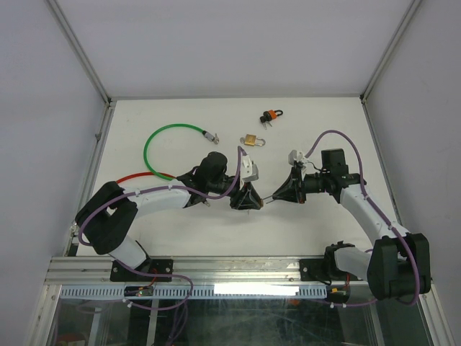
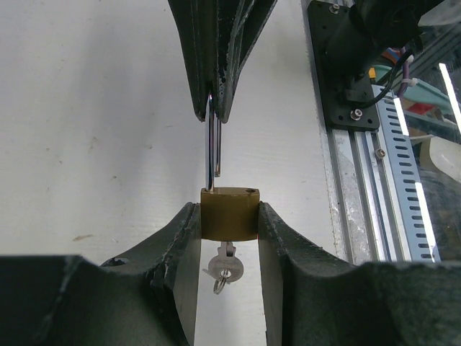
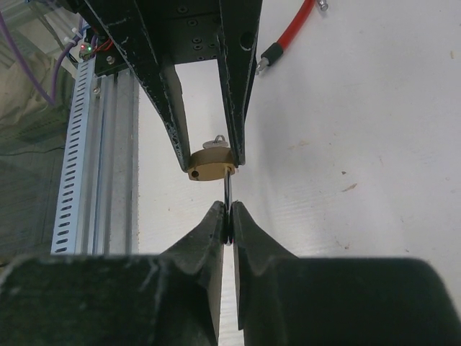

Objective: Lock with the key
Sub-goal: Pick up the lock from the center of the board.

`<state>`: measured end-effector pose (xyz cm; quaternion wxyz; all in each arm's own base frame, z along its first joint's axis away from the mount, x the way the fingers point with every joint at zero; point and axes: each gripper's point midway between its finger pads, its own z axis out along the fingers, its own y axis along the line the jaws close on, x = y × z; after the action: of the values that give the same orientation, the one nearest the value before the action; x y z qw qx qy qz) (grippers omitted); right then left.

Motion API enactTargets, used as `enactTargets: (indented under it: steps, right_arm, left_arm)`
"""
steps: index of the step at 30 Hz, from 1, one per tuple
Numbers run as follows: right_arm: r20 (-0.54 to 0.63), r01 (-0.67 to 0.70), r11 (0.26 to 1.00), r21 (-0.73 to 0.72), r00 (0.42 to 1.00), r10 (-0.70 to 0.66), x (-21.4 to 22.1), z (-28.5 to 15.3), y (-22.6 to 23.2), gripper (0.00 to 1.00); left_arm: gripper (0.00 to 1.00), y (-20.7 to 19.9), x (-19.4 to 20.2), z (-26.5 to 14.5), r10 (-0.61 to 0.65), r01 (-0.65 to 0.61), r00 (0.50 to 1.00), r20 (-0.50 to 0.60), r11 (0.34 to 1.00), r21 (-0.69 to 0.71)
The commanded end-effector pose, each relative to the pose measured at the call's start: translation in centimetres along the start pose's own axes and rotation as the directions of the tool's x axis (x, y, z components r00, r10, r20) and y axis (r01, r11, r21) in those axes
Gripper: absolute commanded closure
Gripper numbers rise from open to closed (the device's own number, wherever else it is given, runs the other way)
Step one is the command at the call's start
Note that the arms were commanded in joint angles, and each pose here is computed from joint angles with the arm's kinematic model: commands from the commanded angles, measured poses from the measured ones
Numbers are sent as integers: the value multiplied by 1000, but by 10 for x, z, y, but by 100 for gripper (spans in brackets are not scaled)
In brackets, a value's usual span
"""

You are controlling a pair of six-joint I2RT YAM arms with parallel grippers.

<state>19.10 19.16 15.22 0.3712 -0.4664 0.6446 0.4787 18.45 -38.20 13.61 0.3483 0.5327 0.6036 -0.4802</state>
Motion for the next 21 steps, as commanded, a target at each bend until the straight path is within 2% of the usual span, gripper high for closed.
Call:
enactTargets:
  steps: [1,10,12,14,19,21]
  right_arm:
    - [28,63,998,-27,998,-63,-18,1,2,88]
    - [10,63,998,-30,998,-62,-14,2,2,88]
    - [7,58,998,-33,998,-58,-13,3,3,92]
    - [5,61,997,-37,998,-61,-14,3,4,100]
    - [-1,78,996,-33,997,-78,-20,1,6,100]
    - [-5,77,997,-16,997,-77,-24,-1,4,100]
  left_arm:
    - [100,1,-33,3,86,-87,993,86,996,2]
    - [100,1,-34,3,88,-88,992,88,996,0]
    - [100,1,-34,3,88,-88,992,88,996,-3]
    - [100,2,-33,3,87,-87,992,87,996,-5]
    - [100,8,-36,2,77,-73,993,90,996,-46]
    - [89,13,-37,0,63,-55,993,101,995,-83]
